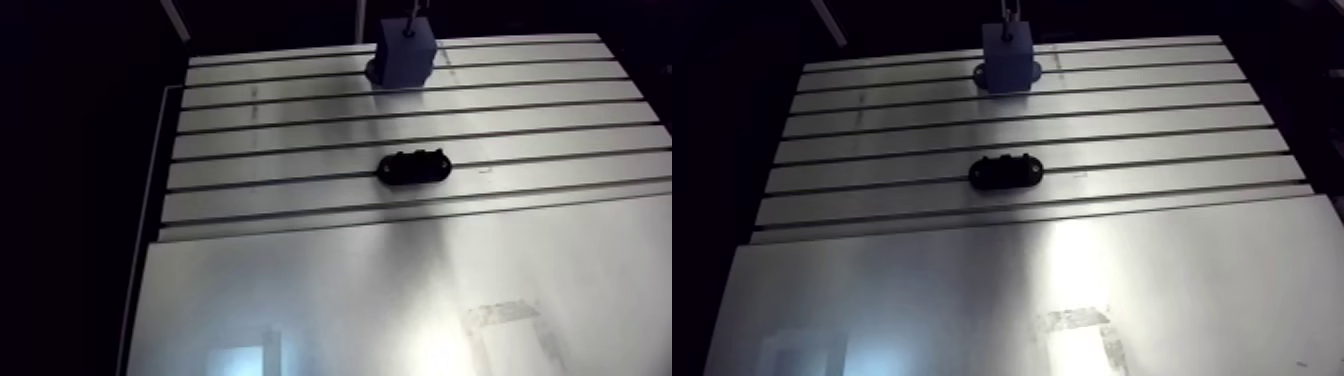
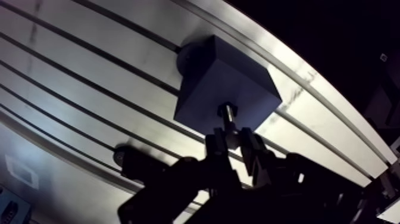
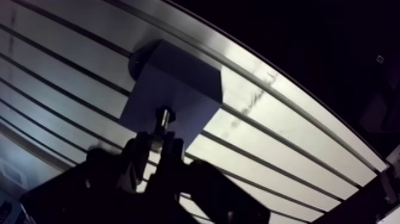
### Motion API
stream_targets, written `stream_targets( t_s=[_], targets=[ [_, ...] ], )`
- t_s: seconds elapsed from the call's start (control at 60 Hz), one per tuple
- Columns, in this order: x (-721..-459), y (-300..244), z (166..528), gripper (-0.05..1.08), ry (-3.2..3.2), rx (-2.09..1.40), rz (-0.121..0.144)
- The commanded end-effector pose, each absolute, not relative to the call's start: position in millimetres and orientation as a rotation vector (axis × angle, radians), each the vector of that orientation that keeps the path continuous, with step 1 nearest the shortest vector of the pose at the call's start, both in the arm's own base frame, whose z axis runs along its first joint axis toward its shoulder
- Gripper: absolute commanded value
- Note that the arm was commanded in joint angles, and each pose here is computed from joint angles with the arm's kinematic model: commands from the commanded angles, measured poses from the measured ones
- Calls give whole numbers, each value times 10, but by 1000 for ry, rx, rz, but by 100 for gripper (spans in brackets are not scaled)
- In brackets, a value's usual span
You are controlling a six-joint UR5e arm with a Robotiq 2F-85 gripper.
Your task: Pick up the M10 bolt and insert it into the hex recess until seated.
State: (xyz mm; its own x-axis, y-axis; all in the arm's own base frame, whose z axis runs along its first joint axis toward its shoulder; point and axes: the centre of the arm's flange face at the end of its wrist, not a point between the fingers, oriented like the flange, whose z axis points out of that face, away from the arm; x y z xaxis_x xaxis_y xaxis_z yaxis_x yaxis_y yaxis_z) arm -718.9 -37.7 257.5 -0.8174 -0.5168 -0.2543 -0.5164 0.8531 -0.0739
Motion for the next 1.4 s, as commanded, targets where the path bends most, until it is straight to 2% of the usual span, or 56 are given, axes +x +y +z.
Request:
stream_targets(
  t_s=[0.017,1.067,1.4],
  targets=[
    [-7191,-376,2561,89,2761,-789,-3],
    [-7193,-375,2504,89,2754,-790,-6],
    [-7191,-371,2499,89,2752,-792,-1]
  ],
)
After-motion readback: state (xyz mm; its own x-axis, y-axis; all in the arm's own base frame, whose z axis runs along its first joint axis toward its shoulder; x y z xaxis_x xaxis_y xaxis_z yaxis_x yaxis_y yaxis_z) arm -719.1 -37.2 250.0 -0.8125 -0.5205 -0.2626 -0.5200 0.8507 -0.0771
